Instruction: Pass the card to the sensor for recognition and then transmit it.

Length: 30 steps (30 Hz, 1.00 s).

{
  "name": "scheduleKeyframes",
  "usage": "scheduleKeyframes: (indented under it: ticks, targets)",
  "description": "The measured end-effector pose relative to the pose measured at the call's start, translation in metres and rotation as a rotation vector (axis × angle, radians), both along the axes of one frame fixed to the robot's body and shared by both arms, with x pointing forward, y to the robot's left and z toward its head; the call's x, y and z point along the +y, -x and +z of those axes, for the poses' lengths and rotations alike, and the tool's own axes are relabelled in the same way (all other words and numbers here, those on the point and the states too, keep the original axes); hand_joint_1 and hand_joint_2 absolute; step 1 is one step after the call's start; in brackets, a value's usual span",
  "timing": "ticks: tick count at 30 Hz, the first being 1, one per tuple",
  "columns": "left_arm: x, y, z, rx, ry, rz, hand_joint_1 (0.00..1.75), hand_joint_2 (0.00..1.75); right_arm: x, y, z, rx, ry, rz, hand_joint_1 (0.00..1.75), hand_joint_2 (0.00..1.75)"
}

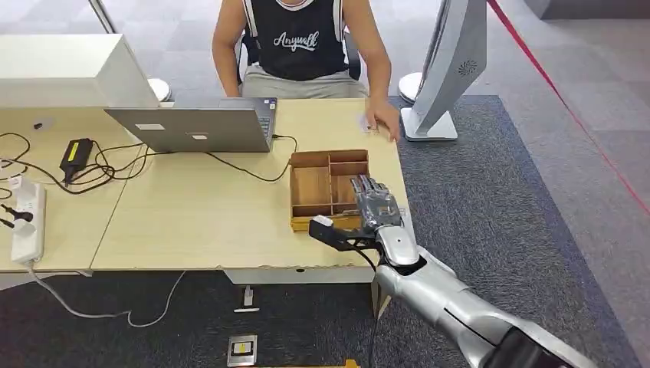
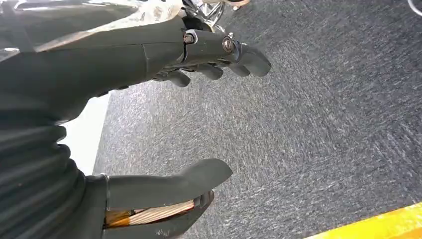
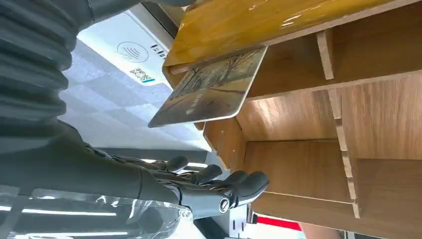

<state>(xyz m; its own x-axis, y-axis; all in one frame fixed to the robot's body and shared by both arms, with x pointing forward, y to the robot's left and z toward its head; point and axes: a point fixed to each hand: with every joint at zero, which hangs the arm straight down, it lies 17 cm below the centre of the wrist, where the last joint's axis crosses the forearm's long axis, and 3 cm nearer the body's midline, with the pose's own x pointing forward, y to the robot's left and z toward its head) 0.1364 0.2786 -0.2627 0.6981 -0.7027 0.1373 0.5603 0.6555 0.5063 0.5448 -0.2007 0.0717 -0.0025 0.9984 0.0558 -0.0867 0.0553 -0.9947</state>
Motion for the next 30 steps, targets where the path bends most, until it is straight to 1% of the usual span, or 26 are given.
scheduleKeyframes:
  ticks: [10,19,30]
  targets:
    - [0.0,-0.002,0.001,-0.011,-0.006,-0.001,0.0,1.75,-0.007,0.0,-0.001,-0.003,0.008,-0.014,0.0,1.75]
    - [-0.002,-0.002,0.001,-0.012,-0.003,-0.002,0.0,1.75,-0.005,-0.003,0.016,-0.051,-0.006,-0.012,0.0,1.75]
    - [-0.002,-0.003,0.001,-0.014,-0.004,-0.003,0.0,1.75,-0.005,-0.004,0.022,-0.065,-0.017,-0.01,0.0,1.75]
